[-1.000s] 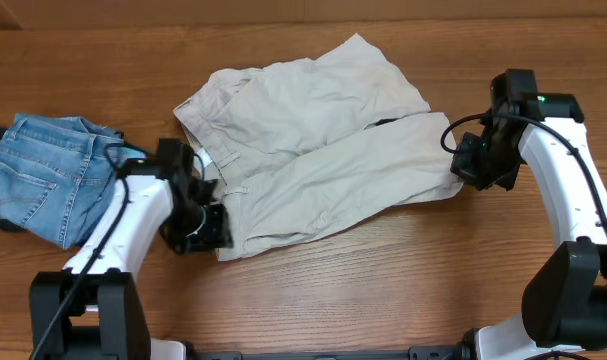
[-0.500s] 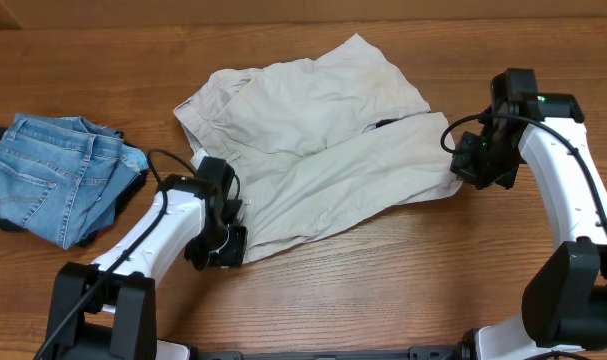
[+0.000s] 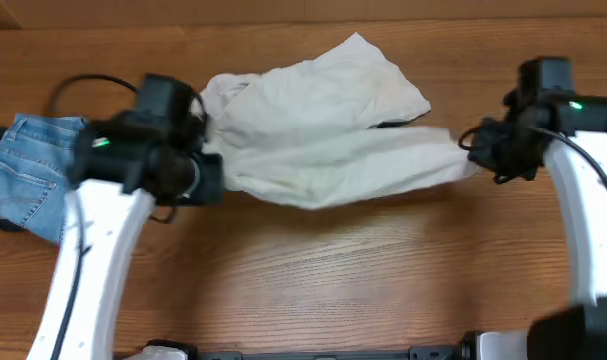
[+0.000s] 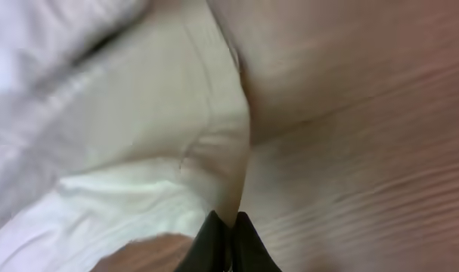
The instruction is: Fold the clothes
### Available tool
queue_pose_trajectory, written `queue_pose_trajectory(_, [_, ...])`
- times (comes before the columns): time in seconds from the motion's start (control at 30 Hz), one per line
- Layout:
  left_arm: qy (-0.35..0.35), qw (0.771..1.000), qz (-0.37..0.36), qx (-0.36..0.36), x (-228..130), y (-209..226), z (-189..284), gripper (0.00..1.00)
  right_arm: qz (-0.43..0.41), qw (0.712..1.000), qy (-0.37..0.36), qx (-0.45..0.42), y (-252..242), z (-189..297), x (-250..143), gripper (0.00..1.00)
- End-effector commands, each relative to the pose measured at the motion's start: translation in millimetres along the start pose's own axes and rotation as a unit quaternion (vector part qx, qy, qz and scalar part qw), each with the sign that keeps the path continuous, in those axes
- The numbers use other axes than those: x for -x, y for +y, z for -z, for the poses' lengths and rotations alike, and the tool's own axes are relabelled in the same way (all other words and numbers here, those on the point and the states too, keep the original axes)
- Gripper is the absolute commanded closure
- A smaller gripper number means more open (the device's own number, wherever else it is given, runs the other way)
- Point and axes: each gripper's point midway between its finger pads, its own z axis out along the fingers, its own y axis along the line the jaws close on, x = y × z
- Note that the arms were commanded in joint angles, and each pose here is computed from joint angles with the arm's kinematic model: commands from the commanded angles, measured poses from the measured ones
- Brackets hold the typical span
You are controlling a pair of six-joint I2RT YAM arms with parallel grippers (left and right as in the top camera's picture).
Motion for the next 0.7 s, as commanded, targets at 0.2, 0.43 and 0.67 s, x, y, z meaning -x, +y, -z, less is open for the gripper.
queue_pose_trajectory(0.2, [-0.440, 0.898, 0.022, -0.006, 18.6, 3.5, 290.8, 0.96, 0.030, 0.908, -0.398, 0.123, 19.7, 261.4, 3.5, 0.96])
queue_pose_trajectory(0.43, [-0.401, 0.915, -0.036, 0.020, 75.5, -4.3, 255.4, 0.96, 0.046, 0.912, -0.377, 0.156, 43.9, 243.3, 36.3, 0.96])
queue_pose_trajectory(0.67, [-0.434, 0.882, -0.141, -0.116, 231.2, -77.4, 189.6, 0.96, 0.104, 0.846, -0.460, 0.248, 105.0, 238.5, 142.9, 0.96])
